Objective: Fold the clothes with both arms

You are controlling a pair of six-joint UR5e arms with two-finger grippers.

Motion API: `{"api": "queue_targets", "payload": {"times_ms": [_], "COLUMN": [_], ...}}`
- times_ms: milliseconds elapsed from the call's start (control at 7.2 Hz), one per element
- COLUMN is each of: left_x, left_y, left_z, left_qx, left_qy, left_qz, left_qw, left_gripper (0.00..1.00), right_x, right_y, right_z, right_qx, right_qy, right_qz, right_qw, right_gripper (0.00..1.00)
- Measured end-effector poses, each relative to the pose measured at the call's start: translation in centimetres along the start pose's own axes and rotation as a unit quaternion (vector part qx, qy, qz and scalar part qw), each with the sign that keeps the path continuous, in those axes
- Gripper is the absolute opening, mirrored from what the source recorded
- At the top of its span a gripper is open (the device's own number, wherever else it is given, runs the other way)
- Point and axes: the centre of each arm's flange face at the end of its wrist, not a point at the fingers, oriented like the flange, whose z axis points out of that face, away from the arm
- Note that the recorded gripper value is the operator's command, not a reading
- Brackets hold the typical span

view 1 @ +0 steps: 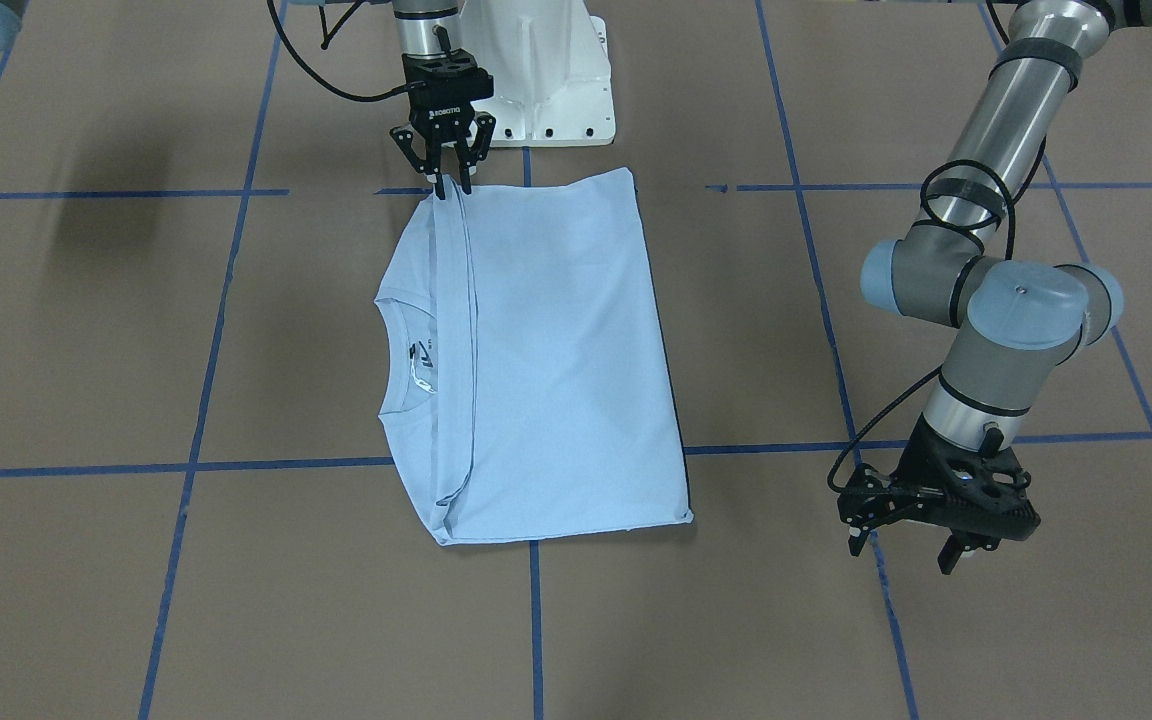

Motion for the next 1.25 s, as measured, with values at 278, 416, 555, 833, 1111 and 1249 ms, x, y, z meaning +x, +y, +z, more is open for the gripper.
{"api": "queue_targets", "payload": {"times_ms": [278,416,555,833,1111,1249], "left_x": [-0.03,-0.06,-0.07,-0.09,-0.06,-0.04], "left_y": [0.03,0.06,0.08,0.09,0.07,0.05], "left_z": [0.01,0.02,0.02,0.02,-0.01,-0.03], "left_qx": [0.0,0.0,0.0,0.0,0.0,0.001], "left_qy": [0.0,0.0,0.0,0.0,0.0,0.001], "left_qz": [0.0,0.0,0.0,0.0,0.0,0.0], "left_qw": [1.0,1.0,1.0,1.0,1.0,1.0], "left_gripper": [1.0,1.0,1.0,1.0,1.0,1.0], "right_x": [-0.07,-0.14,-0.17,-0.17,-0.14,-0.13], "right_y": [0.18,0.35,0.5,0.68,0.7,0.7], "right_z": [-0.18,-0.23,-0.24,-0.21,-0.24,-0.23], "right_qx": [-0.001,-0.002,-0.003,-0.006,-0.006,-0.006], "right_qy": [-0.002,-0.003,-0.003,-0.002,-0.002,-0.001], "right_qz": [0.0,0.0,-0.001,-0.003,-0.003,-0.003], "right_qw": [1.0,1.0,1.0,1.0,1.0,1.0], "right_gripper": [0.41,0.41,0.39,0.17,0.0,0.0]}}
